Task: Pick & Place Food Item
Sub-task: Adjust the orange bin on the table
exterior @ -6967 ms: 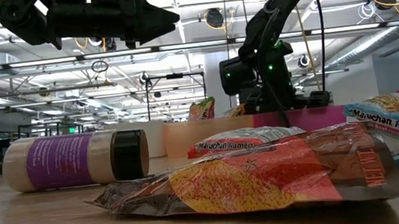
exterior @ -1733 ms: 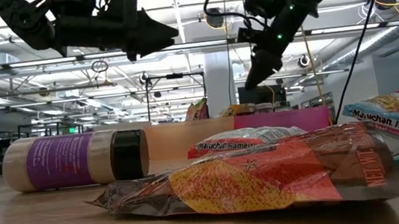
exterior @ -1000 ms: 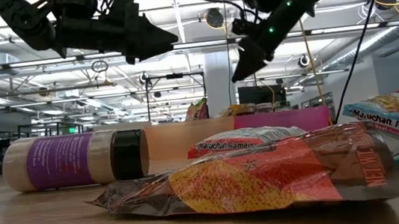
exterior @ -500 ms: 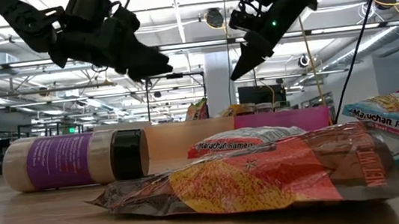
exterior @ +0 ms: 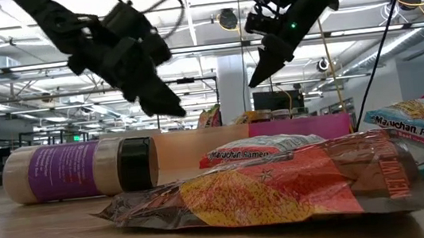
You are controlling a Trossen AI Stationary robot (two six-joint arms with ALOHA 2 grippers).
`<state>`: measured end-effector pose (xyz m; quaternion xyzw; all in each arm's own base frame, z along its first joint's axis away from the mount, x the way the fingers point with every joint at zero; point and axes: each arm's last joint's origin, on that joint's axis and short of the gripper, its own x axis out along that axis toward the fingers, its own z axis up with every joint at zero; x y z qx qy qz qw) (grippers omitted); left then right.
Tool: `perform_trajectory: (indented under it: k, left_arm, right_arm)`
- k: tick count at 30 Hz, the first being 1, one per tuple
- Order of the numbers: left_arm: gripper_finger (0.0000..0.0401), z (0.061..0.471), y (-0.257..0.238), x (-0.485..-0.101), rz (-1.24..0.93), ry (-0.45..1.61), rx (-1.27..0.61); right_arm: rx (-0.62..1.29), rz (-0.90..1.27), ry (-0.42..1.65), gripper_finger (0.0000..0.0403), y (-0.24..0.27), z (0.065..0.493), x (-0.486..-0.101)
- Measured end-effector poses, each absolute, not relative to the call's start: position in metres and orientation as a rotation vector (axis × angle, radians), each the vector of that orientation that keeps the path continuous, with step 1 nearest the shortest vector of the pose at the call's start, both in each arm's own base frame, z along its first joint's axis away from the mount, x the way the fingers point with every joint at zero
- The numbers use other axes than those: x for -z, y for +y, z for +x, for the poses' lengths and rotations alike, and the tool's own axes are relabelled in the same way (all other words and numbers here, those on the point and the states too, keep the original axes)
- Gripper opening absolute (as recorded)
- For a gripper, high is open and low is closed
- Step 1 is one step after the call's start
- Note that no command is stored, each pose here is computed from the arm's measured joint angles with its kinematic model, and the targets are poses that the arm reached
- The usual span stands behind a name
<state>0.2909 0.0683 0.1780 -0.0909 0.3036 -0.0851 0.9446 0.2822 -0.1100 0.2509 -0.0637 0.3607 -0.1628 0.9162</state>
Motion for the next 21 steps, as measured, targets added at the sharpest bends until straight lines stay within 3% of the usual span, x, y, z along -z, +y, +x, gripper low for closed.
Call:
perform_trajectory:
  k: [5,15,21]
  left_arm:
    - [0.0239,0.314,0.072,-0.162,-0.198,0.681,0.165]
    - [0.0239,0.346,0.087,-0.154,-0.135,0.819,0.067]
    - [0.0239,0.354,0.09,-0.16,-0.097,0.808,0.048]
  right_arm:
    - [0.31,-0.097,0.827,0.0258,-0.107,0.276,-0.245]
    - [-0.084,0.103,0.881,0.0247,-0.08,0.272,-0.233]
    - [-0.059,0.059,0.925,0.0246,-0.069,0.271,-0.223]
